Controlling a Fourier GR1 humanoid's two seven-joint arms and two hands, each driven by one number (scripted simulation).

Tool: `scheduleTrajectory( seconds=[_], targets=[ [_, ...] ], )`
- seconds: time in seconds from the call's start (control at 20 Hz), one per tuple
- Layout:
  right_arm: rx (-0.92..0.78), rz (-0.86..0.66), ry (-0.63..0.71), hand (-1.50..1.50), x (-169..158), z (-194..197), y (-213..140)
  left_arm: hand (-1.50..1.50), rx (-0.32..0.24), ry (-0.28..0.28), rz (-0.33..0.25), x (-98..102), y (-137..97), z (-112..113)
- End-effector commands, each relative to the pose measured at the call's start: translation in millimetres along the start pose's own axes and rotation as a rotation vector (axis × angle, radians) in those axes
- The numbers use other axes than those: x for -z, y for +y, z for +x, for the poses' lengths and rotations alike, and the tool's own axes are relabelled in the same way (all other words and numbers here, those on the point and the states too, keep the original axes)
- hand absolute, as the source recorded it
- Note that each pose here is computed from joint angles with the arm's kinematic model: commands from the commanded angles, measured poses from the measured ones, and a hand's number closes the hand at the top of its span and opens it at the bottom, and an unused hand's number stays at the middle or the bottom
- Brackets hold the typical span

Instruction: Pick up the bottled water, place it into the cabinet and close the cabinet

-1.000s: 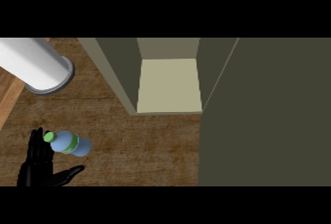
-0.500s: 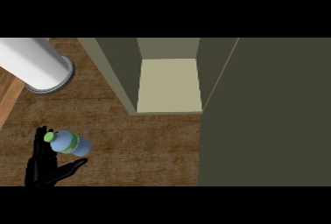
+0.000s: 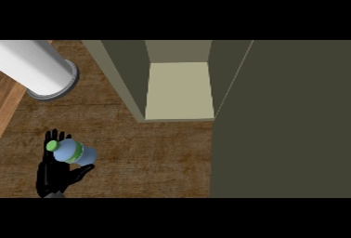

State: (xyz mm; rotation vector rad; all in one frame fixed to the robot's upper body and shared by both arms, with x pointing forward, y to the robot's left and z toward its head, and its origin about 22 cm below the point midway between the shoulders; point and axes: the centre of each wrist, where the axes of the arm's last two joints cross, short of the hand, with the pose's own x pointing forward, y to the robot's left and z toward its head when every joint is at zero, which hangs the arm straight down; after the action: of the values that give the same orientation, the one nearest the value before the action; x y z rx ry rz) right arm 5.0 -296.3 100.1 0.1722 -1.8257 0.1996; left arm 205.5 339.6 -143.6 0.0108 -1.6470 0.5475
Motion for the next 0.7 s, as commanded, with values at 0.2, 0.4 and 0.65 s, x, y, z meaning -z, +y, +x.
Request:
scheduleTrajectory(
  seconds=[0.2,0.4,0.65],
  targets=[
    [-0.015,0.019,-0.065,-1.50,7.7,38.0,12.7,1.50,-0.115,-0.044,-0.023,28.2,-12.2,0.8],
    [-0.005,0.018,-0.047,-1.50,6.2,40.5,11.7,1.50,-0.110,-0.050,-0.034,14.3,-22.1,-13.6],
    [-0.042,0.031,-0.063,-1.50,6.9,33.2,10.4,1.50,-0.125,-0.072,-0.037,33.0,-4.3,8.2]
  ],
)
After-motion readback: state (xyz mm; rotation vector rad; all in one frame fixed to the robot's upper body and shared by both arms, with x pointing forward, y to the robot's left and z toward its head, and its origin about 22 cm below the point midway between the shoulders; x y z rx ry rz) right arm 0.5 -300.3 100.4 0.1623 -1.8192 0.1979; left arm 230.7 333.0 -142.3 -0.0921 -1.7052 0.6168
